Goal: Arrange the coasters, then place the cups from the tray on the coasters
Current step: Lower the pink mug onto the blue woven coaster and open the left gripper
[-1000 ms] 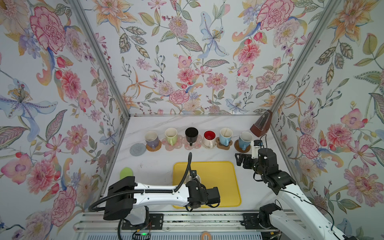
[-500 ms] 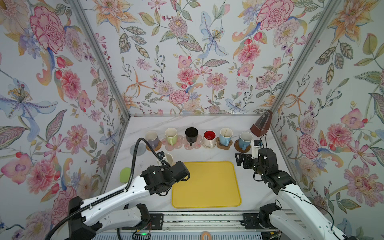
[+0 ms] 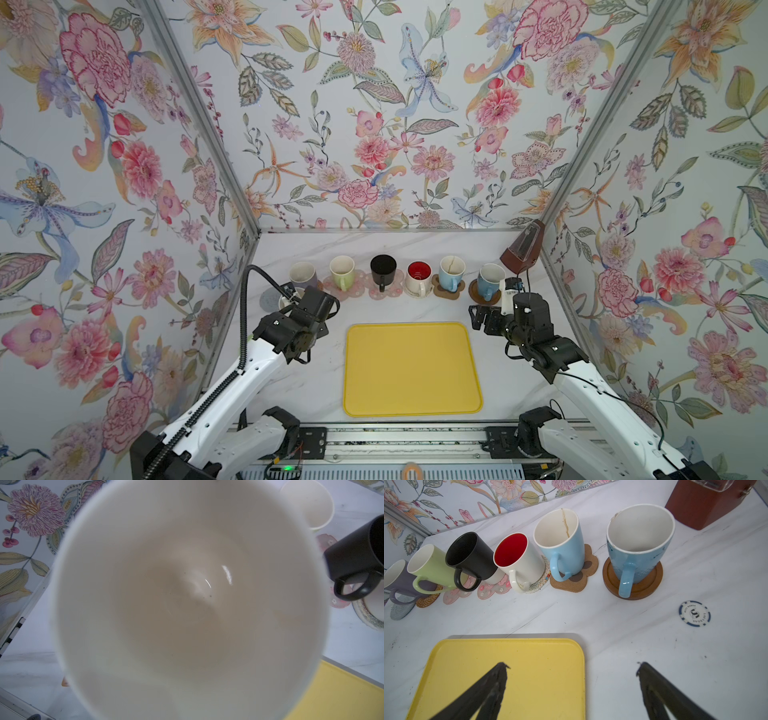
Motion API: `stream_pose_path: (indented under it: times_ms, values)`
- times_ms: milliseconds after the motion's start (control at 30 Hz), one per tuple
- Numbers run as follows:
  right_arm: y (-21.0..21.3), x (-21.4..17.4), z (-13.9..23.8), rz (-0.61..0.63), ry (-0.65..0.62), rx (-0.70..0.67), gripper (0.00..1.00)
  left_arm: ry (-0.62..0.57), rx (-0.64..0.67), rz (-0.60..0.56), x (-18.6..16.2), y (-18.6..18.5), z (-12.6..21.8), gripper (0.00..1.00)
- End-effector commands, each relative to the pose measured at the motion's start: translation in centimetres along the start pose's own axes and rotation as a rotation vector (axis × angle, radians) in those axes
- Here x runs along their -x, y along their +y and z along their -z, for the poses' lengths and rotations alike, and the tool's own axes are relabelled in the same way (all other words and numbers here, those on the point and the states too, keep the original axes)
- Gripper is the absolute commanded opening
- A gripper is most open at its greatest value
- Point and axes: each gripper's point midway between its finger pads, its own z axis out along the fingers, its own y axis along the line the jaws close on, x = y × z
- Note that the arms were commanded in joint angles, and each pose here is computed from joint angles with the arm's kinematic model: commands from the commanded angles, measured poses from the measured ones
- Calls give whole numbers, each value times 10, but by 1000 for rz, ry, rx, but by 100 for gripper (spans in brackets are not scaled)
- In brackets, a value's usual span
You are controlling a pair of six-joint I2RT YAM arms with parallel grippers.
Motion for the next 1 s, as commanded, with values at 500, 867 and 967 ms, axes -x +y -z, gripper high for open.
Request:
stream_pose_path:
  times_ms: [500, 867, 967]
  values:
    - [2, 19, 18, -14, -23, -9, 99, -4, 25, 159, 98, 48, -87, 0]
    - [1, 19, 23, -19, -20, -16, 99, -10, 71, 185, 140, 60, -133, 0]
    - [0, 21, 24, -20, -21, -19, 99, 29, 73, 186, 141, 59, -153, 0]
